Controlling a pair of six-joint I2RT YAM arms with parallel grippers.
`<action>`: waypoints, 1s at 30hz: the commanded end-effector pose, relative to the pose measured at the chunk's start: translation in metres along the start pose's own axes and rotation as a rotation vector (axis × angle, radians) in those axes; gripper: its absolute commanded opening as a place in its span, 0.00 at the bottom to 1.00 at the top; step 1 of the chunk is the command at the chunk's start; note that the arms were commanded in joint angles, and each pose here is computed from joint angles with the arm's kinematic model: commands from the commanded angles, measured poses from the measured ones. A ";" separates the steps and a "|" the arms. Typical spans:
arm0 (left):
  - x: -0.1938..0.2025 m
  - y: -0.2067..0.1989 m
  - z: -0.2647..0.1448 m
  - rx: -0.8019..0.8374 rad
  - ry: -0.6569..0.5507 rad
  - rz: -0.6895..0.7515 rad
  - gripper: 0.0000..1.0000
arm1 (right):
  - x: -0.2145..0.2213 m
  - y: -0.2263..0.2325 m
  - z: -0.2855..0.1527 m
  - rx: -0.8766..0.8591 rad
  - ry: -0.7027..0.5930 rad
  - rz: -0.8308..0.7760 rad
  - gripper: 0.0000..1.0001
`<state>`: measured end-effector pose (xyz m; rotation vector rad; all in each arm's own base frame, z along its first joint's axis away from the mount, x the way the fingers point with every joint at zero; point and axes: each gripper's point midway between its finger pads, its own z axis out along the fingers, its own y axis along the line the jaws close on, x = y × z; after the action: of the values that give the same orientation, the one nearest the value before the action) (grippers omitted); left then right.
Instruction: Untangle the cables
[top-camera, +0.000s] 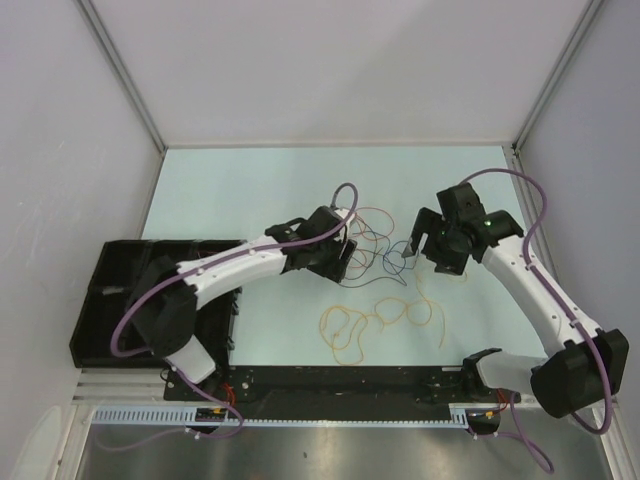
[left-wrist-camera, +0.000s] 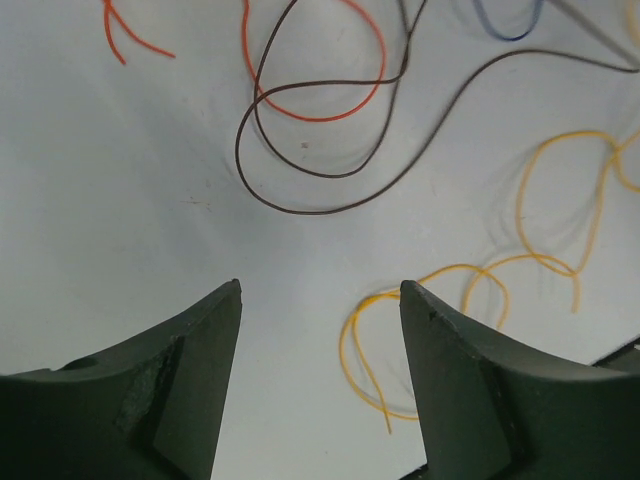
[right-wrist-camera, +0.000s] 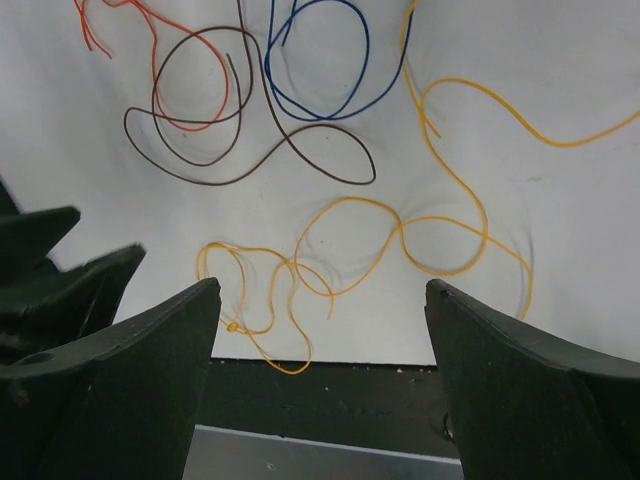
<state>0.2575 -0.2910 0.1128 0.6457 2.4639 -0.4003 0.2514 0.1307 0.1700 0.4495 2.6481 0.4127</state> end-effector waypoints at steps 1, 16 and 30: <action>-0.013 0.009 0.024 -0.059 -0.009 0.055 0.68 | 0.008 -0.012 -0.020 0.021 -0.031 0.036 0.88; -0.015 0.012 0.072 -0.071 0.013 0.040 0.62 | 0.004 -0.039 -0.048 0.036 -0.094 0.023 0.88; 0.002 0.037 0.105 -0.274 0.071 -0.169 0.48 | -0.003 -0.046 -0.046 0.039 -0.076 -0.016 0.88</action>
<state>0.3094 -0.3061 0.0201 0.4765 2.5877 -0.1622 0.2216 0.0808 0.1917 0.4899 2.5849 0.3313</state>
